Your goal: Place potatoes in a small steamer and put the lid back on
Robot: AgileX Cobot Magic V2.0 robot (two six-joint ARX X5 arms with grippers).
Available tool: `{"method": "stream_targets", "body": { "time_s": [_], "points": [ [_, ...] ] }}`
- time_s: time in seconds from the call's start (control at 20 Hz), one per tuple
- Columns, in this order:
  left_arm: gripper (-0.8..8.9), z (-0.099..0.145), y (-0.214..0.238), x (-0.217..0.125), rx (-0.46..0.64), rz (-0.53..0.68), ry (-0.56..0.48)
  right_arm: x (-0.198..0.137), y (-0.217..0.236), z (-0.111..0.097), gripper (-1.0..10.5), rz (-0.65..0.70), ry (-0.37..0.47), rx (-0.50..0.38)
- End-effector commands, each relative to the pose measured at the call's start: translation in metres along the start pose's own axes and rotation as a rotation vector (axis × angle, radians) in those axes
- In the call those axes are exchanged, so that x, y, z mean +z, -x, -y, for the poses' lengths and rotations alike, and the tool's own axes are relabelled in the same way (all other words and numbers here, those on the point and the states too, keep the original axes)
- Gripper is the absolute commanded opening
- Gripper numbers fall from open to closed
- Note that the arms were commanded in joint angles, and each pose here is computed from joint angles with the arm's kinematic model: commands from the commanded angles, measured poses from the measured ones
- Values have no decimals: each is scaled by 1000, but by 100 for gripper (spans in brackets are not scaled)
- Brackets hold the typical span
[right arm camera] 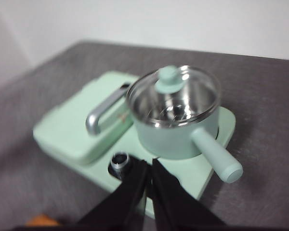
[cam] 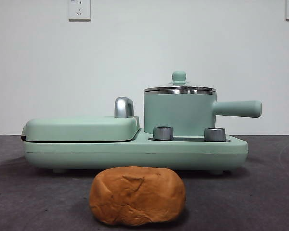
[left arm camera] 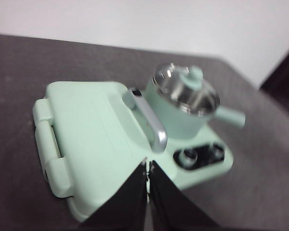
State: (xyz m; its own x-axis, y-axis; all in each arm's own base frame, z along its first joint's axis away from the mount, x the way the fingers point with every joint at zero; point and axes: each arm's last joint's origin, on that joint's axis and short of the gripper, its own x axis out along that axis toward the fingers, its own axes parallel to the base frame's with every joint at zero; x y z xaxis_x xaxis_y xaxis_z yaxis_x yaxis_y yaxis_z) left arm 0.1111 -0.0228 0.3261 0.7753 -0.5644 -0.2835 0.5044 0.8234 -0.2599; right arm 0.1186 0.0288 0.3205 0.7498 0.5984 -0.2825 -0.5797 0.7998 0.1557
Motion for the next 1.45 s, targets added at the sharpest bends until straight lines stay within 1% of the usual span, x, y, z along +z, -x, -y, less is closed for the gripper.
{"method": "stream_targets", "body": {
  "time_s": [0.05,0.25,0.45,0.5,0.55,0.65,0.7,0.85,1.0,1.15,1.25,1.35,1.45],
  "points": [
    [9,4,-1,4,-41,-19,-233,4,-3,-6,16,-10,200,20],
    [12,9,-8,-1,-112,-74,-325,-2,-11,-13,16,-84,325,65],
    [46,16,-12,-5,-190,-111,-435,-7,-15,-20,31,-142,401,89],
    [83,18,-13,-6,-209,-113,-456,-8,-16,-21,73,-153,416,92],
    [149,20,-14,-6,-223,-110,-468,-9,-17,-22,138,-160,420,99],
    [300,23,-15,-5,-244,-99,-480,-10,-17,-23,227,-166,420,109],
    [342,24,-15,-4,-251,-92,-485,-10,-17,-23,255,-168,417,112],
    [341,26,-15,-3,-263,-80,-490,-10,-17,-24,260,-173,399,112],
    [338,27,-17,-4,-273,-85,-478,-10,-17,-24,260,-177,331,106],
    [334,28,-21,-2,-285,-81,-449,-10,-17,-24,260,-179,271,100],
    [301,28,-27,1,-295,-72,-412,-10,-17,-24,260,-180,242,98],
    [274,29,-38,4,-310,-63,-379,-10,-17,-24,260,-181,222,95],
    [276,30,-50,7,-325,-55,-365,-10,-17,-24,260,-182,209,94]
  ]
}}
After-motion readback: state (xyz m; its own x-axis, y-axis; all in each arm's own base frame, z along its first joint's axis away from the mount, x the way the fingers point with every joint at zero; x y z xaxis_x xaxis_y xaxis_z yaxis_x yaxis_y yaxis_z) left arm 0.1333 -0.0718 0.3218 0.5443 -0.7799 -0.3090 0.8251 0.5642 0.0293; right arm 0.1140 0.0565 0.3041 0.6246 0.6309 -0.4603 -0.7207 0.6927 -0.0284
